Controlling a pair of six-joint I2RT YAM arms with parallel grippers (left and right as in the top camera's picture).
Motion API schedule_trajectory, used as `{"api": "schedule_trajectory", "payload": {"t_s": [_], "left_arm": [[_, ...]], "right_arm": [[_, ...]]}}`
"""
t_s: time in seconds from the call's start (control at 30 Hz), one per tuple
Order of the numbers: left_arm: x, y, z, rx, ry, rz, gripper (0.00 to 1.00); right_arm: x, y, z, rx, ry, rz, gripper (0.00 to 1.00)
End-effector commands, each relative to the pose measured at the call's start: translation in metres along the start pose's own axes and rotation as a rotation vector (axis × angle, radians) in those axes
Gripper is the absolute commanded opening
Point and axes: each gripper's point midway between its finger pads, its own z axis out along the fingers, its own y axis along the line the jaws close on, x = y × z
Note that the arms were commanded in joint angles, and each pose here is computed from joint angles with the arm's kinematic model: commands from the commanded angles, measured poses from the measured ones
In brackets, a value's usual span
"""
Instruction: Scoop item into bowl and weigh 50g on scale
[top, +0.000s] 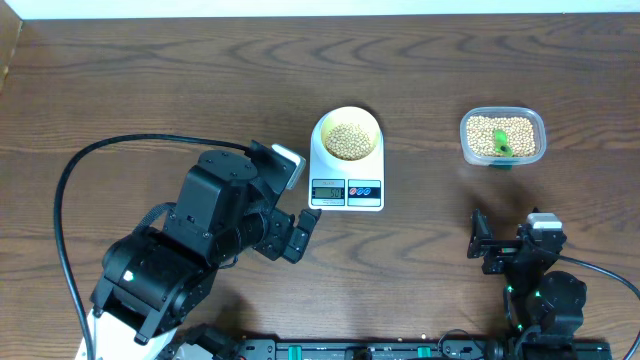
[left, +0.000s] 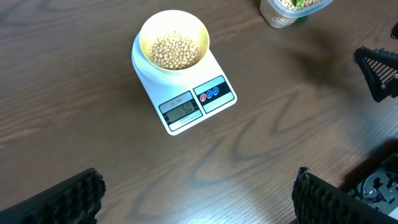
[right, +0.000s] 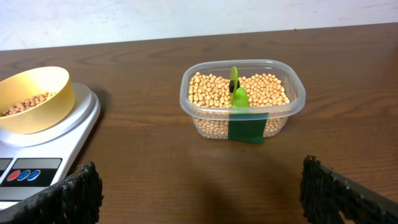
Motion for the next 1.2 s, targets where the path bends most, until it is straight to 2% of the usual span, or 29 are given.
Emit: {"api": "schedule_trajectory", "payload": {"t_s": [0.0, 0.57, 0.87, 1.17], "left_arm": [[-0.002, 0.003, -0.002, -0.015, -0.008, 0.013, 0.98], [-0.002, 0.003, -0.002, -0.015, -0.008, 0.012, 0.99], [-0.002, 0.003, -0.002, -0.015, -0.008, 0.013, 0.99], [-0.002, 0.003, -0.002, -0.015, -0.008, 0.013, 0.99]], "right_arm": [[0.003, 0.000, 0.001, -0.002, 0.007, 0.011, 0.99], [-0.004, 0.002, -0.002, -0.007, -0.025, 0.006, 0.99], [0.001, 0.037, -0.004, -0.156, -0.009, -0.031, 0.99], [0.001, 0.038, -0.004, -0.160, -0.008, -0.032, 0.99]]}}
